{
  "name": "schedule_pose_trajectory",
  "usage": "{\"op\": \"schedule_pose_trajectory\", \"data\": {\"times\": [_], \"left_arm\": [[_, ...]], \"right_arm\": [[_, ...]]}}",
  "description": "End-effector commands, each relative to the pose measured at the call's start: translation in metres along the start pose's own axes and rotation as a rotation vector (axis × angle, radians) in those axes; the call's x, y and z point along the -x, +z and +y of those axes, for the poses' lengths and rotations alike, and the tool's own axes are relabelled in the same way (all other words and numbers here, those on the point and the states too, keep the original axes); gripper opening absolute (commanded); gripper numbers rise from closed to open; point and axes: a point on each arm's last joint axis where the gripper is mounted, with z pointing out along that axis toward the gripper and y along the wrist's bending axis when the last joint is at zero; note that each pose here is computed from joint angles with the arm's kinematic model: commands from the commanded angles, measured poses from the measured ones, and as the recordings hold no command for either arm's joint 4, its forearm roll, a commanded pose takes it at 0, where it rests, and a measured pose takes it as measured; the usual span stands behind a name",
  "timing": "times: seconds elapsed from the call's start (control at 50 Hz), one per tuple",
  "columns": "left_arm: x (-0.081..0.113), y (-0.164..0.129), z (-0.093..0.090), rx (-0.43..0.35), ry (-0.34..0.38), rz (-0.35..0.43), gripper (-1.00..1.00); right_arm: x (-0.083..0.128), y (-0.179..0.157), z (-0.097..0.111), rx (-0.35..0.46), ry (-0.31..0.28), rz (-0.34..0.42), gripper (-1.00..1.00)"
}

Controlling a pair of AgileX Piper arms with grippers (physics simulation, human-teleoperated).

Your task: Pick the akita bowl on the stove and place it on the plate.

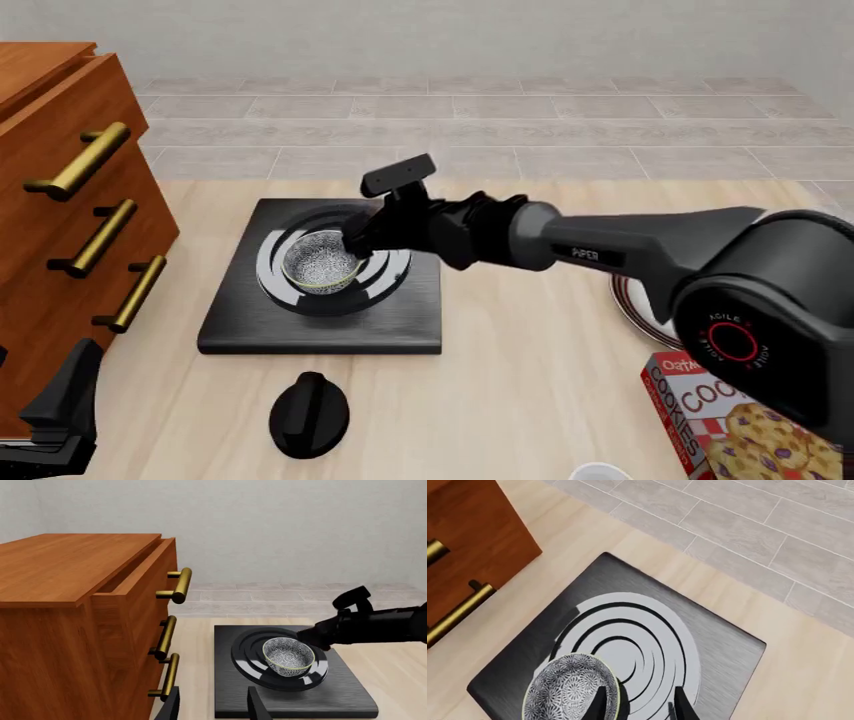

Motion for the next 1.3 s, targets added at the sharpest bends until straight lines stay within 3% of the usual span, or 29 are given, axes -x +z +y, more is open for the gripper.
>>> {"op": "schedule_pose_trajectory", "data": {"times": [0.02, 1.3], "left_arm": [[0.0, 0.0, 0.0, 0.0, 0.0, 0.0, 1.0], [0.0, 0.0, 0.0, 0.0, 0.0, 0.0, 1.0]], "right_arm": [[-0.008, 0.006, 0.005, 0.008, 0.01, 0.017, 1.0], [-0.036, 0.028, 0.021, 0.031, 0.028, 0.091, 1.0]]}}
